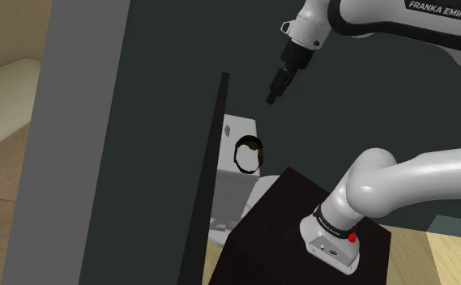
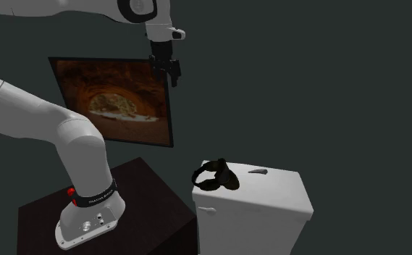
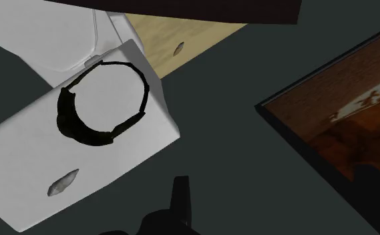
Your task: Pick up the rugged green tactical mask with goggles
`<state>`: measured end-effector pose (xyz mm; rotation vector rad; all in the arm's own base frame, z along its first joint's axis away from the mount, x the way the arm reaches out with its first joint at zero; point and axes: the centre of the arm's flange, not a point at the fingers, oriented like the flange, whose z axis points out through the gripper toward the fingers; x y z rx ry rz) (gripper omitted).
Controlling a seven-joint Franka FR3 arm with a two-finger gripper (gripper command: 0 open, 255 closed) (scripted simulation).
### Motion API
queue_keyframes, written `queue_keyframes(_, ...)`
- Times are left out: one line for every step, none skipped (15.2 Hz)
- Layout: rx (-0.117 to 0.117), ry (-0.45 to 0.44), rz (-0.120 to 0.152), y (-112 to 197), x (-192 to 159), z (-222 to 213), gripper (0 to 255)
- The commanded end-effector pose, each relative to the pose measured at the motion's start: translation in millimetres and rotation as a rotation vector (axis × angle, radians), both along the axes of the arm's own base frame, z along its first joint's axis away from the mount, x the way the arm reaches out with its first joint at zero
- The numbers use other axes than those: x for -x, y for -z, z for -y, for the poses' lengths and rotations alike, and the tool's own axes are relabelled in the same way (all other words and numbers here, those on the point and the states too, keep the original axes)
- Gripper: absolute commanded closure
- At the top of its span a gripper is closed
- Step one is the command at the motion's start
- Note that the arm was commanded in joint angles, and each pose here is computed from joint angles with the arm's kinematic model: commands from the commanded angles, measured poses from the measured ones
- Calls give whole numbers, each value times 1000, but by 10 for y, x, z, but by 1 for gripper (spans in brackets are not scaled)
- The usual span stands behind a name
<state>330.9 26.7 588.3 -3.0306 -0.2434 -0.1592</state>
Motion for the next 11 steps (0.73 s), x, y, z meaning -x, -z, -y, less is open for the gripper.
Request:
queue_keyframes(0,0,0,0,0,0,0)
queue_keyframes(11,9,-2,116,-31,32,0)
queue_keyframes(22,18,-3,233,-61,65,0)
queue_keyframes(33,26,-5,348,-91,100,0)
queue_keyframes(44,35,-6,464,-121,137,0)
queue_keyframes(55,44,-8,579,-150,175,0)
queue_keyframes(66,53,-10,694,-178,214,0)
queue_keyframes(77,61,-11,808,-206,256,0)
queue_keyframes(88,70,-13,922,-234,298,0)
queue_keyframes(99,79,-14,1036,-260,342,0)
queue_keyframes(110,88,-16,1149,-287,388,0)
